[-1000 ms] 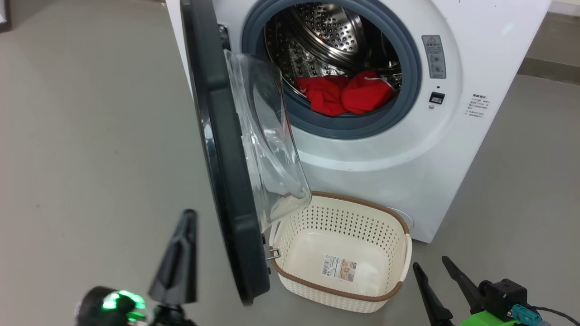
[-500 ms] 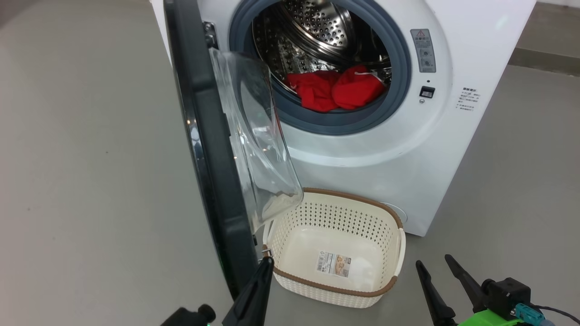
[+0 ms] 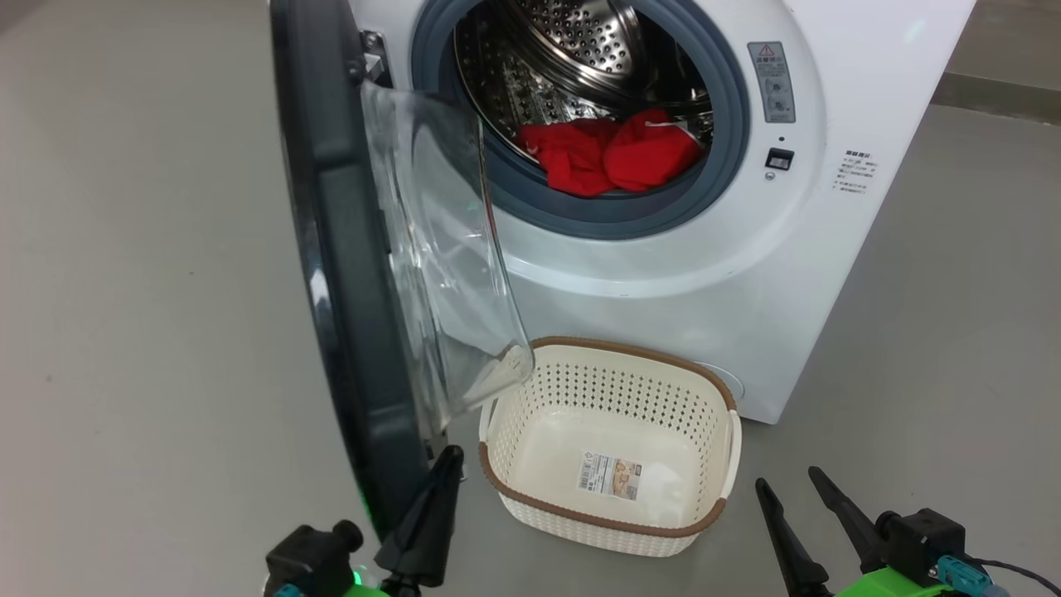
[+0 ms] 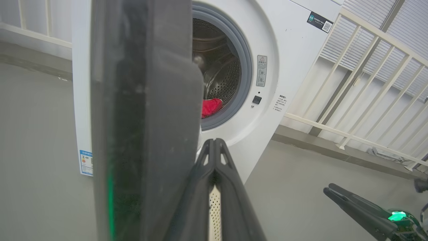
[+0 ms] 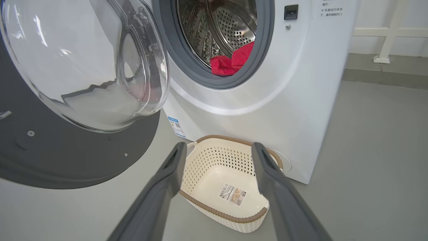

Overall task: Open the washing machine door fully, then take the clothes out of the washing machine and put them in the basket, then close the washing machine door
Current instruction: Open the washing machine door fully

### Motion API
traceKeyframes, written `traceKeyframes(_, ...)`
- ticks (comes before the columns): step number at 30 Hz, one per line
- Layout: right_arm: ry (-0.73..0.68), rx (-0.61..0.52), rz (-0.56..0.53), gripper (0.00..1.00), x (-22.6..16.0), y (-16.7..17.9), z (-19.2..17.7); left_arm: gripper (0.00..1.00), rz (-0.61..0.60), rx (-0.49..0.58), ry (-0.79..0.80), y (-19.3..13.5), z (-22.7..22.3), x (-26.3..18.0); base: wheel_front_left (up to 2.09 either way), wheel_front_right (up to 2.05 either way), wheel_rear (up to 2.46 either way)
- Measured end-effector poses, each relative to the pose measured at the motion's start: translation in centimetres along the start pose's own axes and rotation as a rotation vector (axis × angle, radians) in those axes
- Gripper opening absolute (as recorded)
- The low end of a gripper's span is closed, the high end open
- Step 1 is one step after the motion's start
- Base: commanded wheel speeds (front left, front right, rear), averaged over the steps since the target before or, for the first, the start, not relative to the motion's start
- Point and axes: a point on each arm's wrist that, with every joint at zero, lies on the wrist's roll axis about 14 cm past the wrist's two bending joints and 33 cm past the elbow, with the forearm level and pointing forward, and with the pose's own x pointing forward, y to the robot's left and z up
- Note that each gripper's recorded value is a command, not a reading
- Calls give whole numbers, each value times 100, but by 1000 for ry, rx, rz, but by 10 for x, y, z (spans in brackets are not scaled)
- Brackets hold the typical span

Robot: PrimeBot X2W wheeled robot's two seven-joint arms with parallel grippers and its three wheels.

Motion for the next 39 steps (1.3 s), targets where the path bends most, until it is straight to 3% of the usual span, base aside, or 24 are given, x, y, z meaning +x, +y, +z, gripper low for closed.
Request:
traceKeyframes(20,37,6,54,100,9,15,-11,0,354,187,-60,136,41,-39,0,0,0)
traceKeyframes(28,33,6,50,100,22,6,-10,0,456,283,-100,180,75,-27,0,0,0)
traceKeyframes(39,44,16,19,100,29,-11,-15,0,589,338,-136,230,110,-19,0,0,0)
